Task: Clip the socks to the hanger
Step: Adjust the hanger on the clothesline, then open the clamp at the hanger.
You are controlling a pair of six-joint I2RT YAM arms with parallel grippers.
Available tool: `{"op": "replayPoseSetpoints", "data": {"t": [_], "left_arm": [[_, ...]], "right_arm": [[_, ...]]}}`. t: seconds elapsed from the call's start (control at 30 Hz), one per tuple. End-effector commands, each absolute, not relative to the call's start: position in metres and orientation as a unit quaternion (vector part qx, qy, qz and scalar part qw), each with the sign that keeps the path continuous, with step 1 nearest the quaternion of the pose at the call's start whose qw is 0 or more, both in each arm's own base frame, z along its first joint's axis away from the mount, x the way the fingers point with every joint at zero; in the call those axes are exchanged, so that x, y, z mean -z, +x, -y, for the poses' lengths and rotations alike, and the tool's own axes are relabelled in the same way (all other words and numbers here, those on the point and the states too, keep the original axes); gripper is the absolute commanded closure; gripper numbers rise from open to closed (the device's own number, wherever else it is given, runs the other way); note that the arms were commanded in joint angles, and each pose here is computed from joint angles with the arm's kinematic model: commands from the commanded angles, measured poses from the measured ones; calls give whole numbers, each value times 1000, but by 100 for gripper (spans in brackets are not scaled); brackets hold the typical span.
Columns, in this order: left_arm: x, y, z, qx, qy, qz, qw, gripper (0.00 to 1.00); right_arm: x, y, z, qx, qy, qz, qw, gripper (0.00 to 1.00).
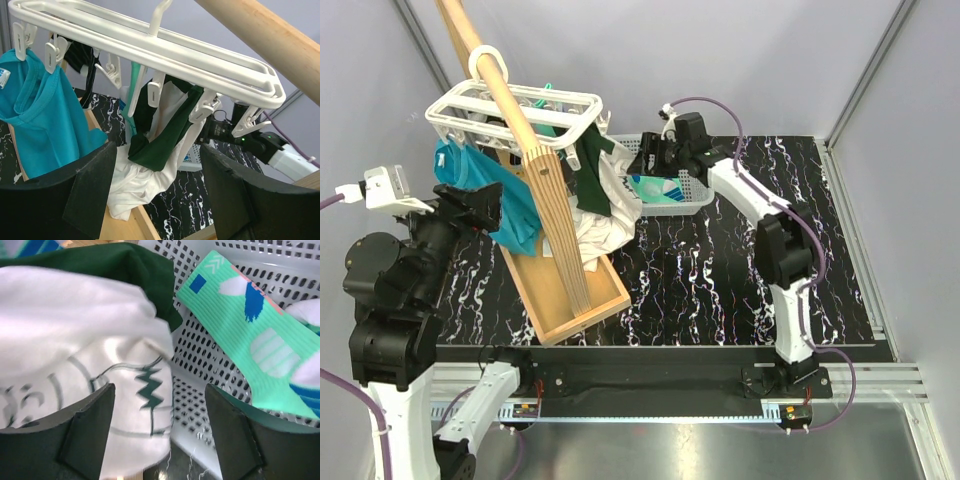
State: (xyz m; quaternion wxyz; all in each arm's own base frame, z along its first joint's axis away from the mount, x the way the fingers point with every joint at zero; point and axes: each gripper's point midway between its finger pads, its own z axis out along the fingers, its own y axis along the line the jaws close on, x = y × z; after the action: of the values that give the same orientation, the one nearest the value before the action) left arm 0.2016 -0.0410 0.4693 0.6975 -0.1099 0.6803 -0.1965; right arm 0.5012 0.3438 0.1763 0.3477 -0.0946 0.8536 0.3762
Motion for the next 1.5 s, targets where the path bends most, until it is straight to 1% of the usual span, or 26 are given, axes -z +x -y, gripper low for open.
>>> {"op": "replayPoseSetpoints", "data": {"t": [0.0, 0.17, 0.2, 0.27, 0.33, 0.37, 0.4, 0.47, 0.6, 0.63, 0.7, 0.73, 0.8, 0.83, 0.93, 0.97, 1.07, 1.17, 1.47], "left_arm": [[-488, 199, 44, 208, -101, -659, 715, 29], [-479, 213, 59, 239, -87, -675, 693, 33], [-478, 214, 64, 250, -84, -677, 687, 34], [-474, 218, 66, 257, -86, -679, 682, 34], [-475, 219, 68, 267, -91, -675, 682, 34], [-474, 220, 70, 272, -91, -674, 681, 34], [-472, 220, 74, 287, -92, -674, 675, 36], [-476, 220, 82, 312, -86, -666, 673, 38], [-470, 222, 97, 358, -82, -668, 647, 43], [-469, 222, 99, 364, -83, -667, 645, 44], [-467, 222, 103, 378, -85, -665, 638, 45], [-464, 225, 105, 384, -86, -665, 635, 45], [-462, 226, 110, 399, -83, -664, 627, 45], [-461, 229, 112, 404, -82, -662, 626, 46], [-462, 232, 117, 419, -76, -656, 623, 46], [-461, 234, 119, 424, -72, -657, 619, 46], [-464, 234, 121, 427, -67, -656, 619, 46], [-465, 231, 114, 415, -82, -653, 629, 46], [-469, 224, 104, 394, -97, -653, 639, 46]], "right_arm": [[-253, 483, -316, -351, -114, -829, 421, 20], [-294, 453, -305, -361, -136, -805, 451, 19], [-296, 443, -306, -377, -147, -799, 445, 21], [-333, 426, -310, -412, -166, -762, 471, 24], [-359, 398, -316, -461, -206, -723, 472, 32], [-384, 383, -323, -502, -236, -680, 480, 35], [-395, 369, -324, -520, -250, -655, 488, 38], [-424, 351, -326, -558, -277, -596, 507, 40], [-446, 343, -329, -582, -289, -559, 515, 48], [-453, 341, -330, -587, -293, -547, 519, 52], [-458, 335, -333, -613, -297, -535, 499, 55], [-468, 330, -333, -622, -309, -510, 508, 55], [-467, 321, -335, -654, -304, -501, 479, 54], [-475, 316, -335, -661, -312, -477, 487, 54], [-477, 303, -340, -692, -314, -462, 457, 47], [-474, 301, -344, -695, -318, -462, 450, 43], [-472, 291, -358, -699, -336, -456, 436, 39], [-463, 288, -374, -700, -346, -460, 423, 31], [-460, 286, -408, -716, -356, -449, 398, 28]]}}
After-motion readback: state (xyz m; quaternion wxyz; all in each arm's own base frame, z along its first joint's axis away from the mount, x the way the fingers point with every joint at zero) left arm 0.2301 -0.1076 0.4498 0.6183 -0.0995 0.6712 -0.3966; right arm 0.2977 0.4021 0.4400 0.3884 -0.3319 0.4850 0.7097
